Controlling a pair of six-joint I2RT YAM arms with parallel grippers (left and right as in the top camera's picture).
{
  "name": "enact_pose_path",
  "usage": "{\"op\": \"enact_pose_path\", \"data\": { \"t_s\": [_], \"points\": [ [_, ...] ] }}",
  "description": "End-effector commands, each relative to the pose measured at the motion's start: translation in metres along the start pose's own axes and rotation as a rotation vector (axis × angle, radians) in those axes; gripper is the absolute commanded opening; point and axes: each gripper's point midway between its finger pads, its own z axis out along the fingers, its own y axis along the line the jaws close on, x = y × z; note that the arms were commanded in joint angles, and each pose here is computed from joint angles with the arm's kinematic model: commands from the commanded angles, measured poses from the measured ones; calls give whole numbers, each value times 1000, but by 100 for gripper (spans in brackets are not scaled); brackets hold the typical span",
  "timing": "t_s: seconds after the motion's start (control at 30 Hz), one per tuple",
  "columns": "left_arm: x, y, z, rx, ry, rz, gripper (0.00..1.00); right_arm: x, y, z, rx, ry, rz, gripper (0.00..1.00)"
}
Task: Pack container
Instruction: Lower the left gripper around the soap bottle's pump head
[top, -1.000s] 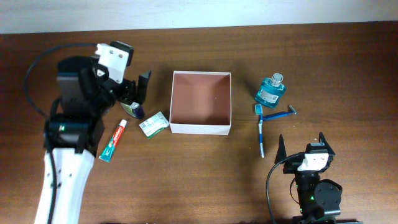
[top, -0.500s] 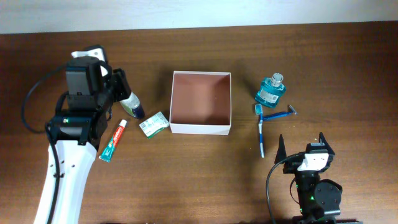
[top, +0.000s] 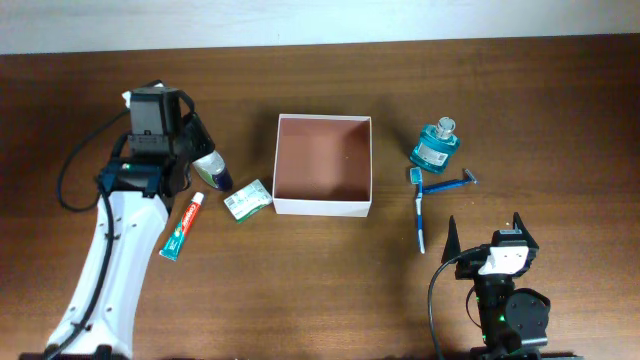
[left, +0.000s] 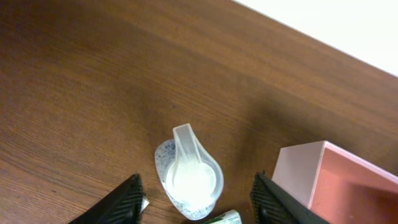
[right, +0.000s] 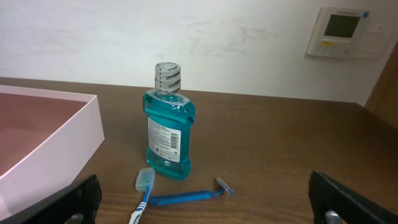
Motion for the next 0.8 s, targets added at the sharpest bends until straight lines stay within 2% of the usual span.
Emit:
{"op": "enact_pose_path", "data": {
  "t_s": [0.0,0.03,0.07,0.1,0.13,0.2,0.3,0.4,0.43,0.5,0.6,0.77],
  "points": [
    [-1,-1,6,-10,9,-14,97,2,-1,0,5,5,2,99],
    [0,0,7,-12,11,-13,95,2,-1,0,5,5,2,99],
    [0,0,7,-13,12,-13,89,2,-1,0,5,5,2,99],
    [0,0,7,-13,13,-13,72,2,-1,0,5,5,2,99],
    [0,0,7,-14,13,-13,59,2,-1,0,5,5,2,99],
    [1,0,8,-15,15,-13,50,2,-1,0,5,5,2,99],
    [1,0,8,-16,18,-12,50,2,-1,0,5,5,2,99],
    [4,1,12,-21,28,-11,64,2,-1,0,5,5,2,99],
    [5,1,14,-23,31,-10,65,2,-1,0,5,5,2,99],
    [7,1,17,-27,41,-9,65,2,-1,0,5,5,2,99],
    [11,2,22,-34,54,-6,57,2,-1,0,5,5,2,99],
    [16,3,32,-44,76,-3,56,2,-1,0,5,5,2,99]
  ]
}}
